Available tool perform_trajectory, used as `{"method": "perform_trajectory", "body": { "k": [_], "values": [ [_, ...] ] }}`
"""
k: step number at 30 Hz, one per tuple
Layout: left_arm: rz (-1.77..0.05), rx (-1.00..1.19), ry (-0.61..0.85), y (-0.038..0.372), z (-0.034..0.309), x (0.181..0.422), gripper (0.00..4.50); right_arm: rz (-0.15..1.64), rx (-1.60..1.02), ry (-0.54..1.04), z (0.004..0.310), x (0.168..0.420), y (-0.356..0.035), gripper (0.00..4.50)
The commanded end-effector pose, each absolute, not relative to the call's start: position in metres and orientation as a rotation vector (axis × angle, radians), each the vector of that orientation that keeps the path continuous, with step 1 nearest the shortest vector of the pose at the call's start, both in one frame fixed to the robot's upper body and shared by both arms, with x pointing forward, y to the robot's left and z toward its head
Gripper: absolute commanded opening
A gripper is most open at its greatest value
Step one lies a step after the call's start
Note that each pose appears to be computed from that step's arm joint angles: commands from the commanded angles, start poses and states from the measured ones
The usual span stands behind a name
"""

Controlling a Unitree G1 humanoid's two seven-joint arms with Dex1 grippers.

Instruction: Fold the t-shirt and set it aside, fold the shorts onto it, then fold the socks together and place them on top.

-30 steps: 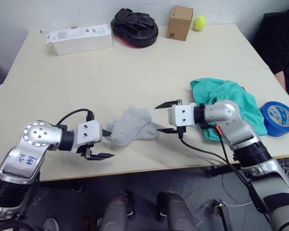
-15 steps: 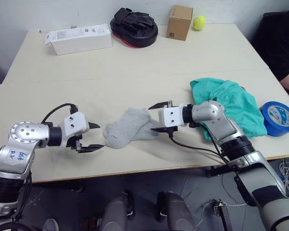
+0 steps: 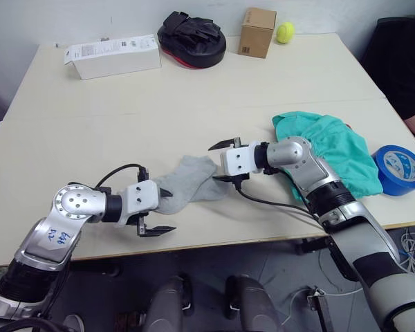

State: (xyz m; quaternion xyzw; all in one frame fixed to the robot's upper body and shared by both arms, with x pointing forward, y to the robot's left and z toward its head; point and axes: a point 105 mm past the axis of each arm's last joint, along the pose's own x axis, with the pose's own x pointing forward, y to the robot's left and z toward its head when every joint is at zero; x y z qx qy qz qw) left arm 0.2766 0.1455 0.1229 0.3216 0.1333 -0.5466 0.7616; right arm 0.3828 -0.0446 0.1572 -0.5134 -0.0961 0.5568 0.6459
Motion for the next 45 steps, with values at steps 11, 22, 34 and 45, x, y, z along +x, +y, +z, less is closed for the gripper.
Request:
{"method": "perform_trajectory", "body": {
  "k": [11, 22, 34, 45],
  "values": [
    [-1.122, 0.785, 0.32, 0.152, 0.116, 0.289, 1.06, 1.283, -1.177, -0.285, 0.167, 0.381, -0.037, 0.2],
    [-1.138, 0.728, 0.307, 0.163, 0.13, 0.293, 0.01, 1.288, -1.154, -0.303, 0.175, 0.377, -0.04, 0.0],
    [-1.22, 0.726, 0.263, 0.18, 0.166, 0.299, 0.01, 1.275, -1.129, -0.325, 0.193, 0.357, -0.06, 0.0],
    [-1.33, 0.905, 0.298, 0.183, 0.145, 0.322, 0.01, 1.389, -1.13, -0.235, 0.172, 0.304, -0.076, 0.0]
  ]
}}
